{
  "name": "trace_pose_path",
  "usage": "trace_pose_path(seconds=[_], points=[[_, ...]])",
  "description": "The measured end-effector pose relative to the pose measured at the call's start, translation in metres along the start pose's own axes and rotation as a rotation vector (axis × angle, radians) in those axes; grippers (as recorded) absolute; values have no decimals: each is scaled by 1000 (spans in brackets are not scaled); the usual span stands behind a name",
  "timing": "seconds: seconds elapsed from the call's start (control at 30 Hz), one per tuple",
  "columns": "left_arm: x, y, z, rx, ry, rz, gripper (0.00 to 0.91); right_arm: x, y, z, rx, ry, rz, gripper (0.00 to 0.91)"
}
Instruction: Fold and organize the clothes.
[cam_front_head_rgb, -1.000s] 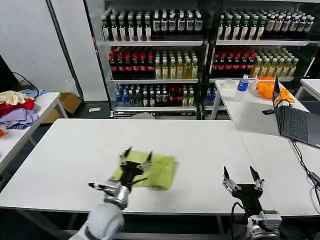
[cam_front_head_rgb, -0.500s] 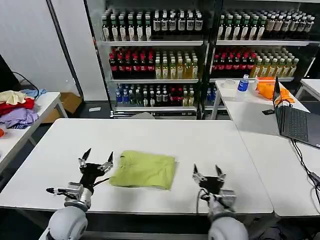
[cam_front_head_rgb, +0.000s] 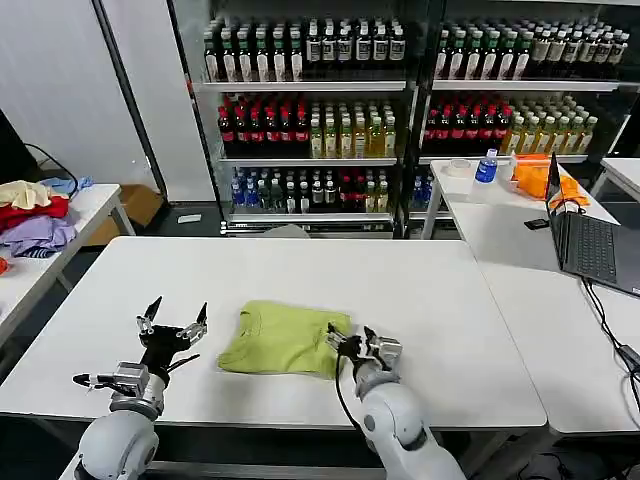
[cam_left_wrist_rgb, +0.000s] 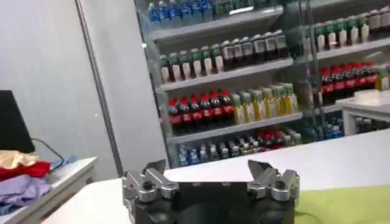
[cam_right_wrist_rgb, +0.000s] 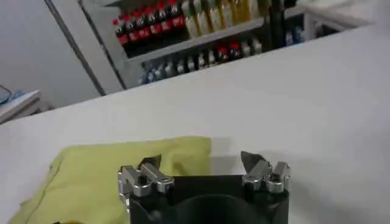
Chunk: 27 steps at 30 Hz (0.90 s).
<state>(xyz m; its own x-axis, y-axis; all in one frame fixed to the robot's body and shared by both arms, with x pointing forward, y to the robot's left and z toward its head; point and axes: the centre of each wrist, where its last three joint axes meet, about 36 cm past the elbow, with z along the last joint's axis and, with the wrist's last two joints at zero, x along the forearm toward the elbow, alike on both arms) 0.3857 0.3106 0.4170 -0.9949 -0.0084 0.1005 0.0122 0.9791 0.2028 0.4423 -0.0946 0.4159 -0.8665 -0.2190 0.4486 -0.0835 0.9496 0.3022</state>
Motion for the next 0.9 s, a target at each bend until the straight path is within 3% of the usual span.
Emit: trace_pose_path(seconds=[0.03, 0.07, 0.1, 0.5, 0.9], points=[[0, 1, 0, -1, 1, -2, 907, -4, 2, -1, -7, 9, -5, 363], [0, 2, 0, -2, 1, -4, 907, -8, 4, -4, -14, 16, -11, 30], [-1, 3, 0, -2, 1, -5, 907, -12, 5, -6, -20, 24, -16, 0], [-1, 4, 1, 0, 20, -7, 907, -36, 8, -17, -48, 80, -40, 0], [-4, 3, -1, -1, 24, -5, 907, -58, -30, -40, 37, 48, 26, 0]])
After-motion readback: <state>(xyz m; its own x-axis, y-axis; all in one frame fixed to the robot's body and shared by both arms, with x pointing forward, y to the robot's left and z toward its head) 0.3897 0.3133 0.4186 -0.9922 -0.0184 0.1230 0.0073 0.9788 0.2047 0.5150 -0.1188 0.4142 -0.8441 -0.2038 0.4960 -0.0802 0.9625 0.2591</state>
